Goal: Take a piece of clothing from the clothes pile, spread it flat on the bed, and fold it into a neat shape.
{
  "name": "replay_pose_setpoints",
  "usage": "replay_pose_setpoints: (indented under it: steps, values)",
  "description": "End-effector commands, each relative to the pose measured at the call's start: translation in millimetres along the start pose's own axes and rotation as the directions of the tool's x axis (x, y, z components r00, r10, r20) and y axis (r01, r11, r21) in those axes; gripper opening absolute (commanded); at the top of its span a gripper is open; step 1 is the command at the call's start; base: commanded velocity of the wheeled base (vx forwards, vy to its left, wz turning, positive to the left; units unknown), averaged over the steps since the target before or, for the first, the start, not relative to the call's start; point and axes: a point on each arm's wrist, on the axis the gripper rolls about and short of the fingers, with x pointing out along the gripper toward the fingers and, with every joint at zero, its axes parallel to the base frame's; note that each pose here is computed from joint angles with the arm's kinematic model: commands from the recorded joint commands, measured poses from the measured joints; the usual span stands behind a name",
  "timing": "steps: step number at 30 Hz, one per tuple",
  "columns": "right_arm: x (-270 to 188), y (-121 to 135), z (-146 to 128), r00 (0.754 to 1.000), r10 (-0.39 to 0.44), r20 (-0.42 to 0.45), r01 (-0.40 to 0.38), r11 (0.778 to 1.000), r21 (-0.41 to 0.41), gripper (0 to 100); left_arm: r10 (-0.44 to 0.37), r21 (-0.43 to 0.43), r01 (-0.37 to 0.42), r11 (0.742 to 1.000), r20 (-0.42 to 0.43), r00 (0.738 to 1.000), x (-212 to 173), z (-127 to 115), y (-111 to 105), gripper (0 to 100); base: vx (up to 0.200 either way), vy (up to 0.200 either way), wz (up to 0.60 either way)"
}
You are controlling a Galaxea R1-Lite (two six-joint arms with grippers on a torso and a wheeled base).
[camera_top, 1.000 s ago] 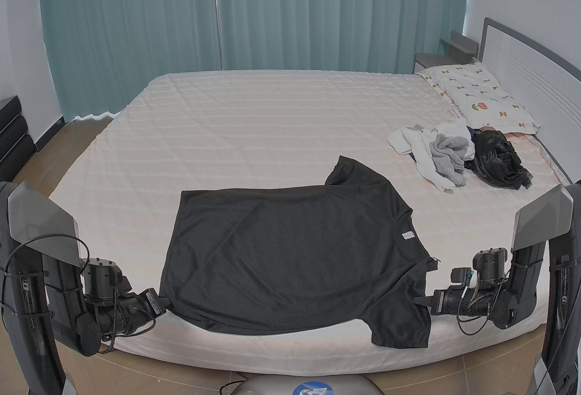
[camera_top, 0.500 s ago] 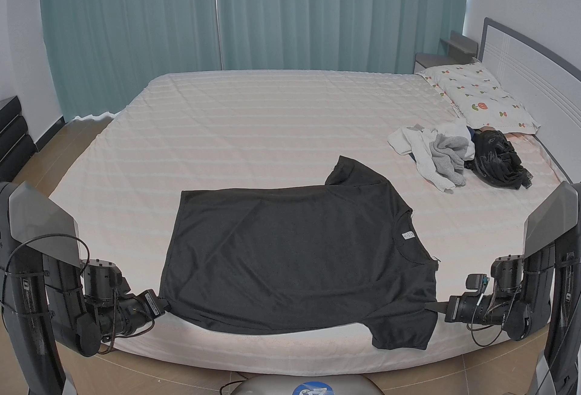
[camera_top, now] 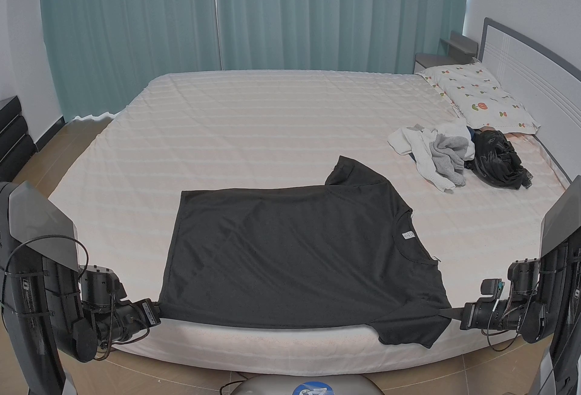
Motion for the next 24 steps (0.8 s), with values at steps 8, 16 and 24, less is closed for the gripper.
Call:
replay_pose_setpoints:
  steps: [8,16,24]
  values:
    - [-14.8,-1.3,-3.5,0.999,-0.003,-0.035,0.004,1.0,0.014,0,0.065,0.074,-0.063,0.995,-0.021,0.998,-2.5,-15.0,8.2,0,0.0,0.0,0.0]
    - [-25.3,-0.8,-9.5,0.995,0.009,-0.101,-0.013,0.999,-0.039,0,0.084,0.094,-0.08,0.992,-0.03,0.996,-5.0,-15.2,8.3,0,0.0,0.0,0.0]
    - [-33.1,-2.2,-12.5,0.992,0.012,-0.126,-0.014,1.0,-0.015,0,0.107,0.127,-0.096,0.987,-0.077,0.991,-15.1,-16.8,4.6,0,0.0,0.0,0.0]
